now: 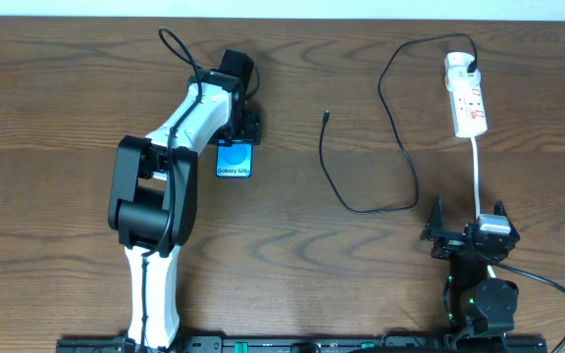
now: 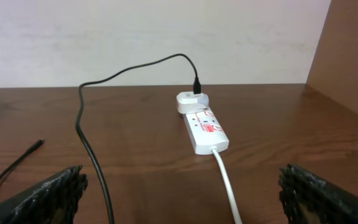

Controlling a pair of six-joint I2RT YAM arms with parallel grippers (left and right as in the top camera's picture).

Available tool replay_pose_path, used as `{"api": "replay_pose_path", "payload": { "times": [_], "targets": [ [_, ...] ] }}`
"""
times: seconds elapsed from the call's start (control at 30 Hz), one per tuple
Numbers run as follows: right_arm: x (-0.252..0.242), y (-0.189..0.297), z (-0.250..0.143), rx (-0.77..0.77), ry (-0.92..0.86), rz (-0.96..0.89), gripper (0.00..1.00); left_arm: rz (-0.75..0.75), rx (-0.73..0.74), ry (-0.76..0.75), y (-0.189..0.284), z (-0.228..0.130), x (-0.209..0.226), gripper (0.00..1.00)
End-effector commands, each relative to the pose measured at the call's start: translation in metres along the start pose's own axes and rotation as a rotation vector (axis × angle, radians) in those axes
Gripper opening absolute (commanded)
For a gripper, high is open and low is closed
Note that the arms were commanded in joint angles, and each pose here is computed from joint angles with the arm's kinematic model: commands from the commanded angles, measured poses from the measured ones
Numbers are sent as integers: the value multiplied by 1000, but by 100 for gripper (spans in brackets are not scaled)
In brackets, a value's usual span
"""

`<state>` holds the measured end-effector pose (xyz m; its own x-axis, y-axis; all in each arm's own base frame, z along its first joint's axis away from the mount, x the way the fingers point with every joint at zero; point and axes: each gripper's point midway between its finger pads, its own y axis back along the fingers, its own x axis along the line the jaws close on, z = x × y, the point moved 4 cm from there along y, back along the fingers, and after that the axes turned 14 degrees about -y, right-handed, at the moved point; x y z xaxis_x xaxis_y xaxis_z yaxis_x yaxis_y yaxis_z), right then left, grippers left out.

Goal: Plug charger to phone and switch on socket
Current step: 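Close the left gripper on the phone's top edge, then lift the phone upright with the left gripper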

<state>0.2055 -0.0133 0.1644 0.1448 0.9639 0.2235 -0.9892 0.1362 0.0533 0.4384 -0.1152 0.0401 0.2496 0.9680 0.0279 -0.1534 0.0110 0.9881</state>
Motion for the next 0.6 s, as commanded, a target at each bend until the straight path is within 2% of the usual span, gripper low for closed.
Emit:
{"api": "replay_pose_path", "payload": {
  "times": [0.0,0.03,0.07,0.57],
  "targets": [
    [-2,0,0,-3,0,-10,99,11,32,-1,-8,-8,0,13],
    [-2,0,0,-3,0,-10,99,11,32,-1,-8,-8,0,8],
    [-2,0,0,-2,0,-10,99,11,32,-1,-8,-8,0,8],
    [-2,0,0,-2,0,-10,99,12,43,-1,-5,-10,0,7]
  ]
}}
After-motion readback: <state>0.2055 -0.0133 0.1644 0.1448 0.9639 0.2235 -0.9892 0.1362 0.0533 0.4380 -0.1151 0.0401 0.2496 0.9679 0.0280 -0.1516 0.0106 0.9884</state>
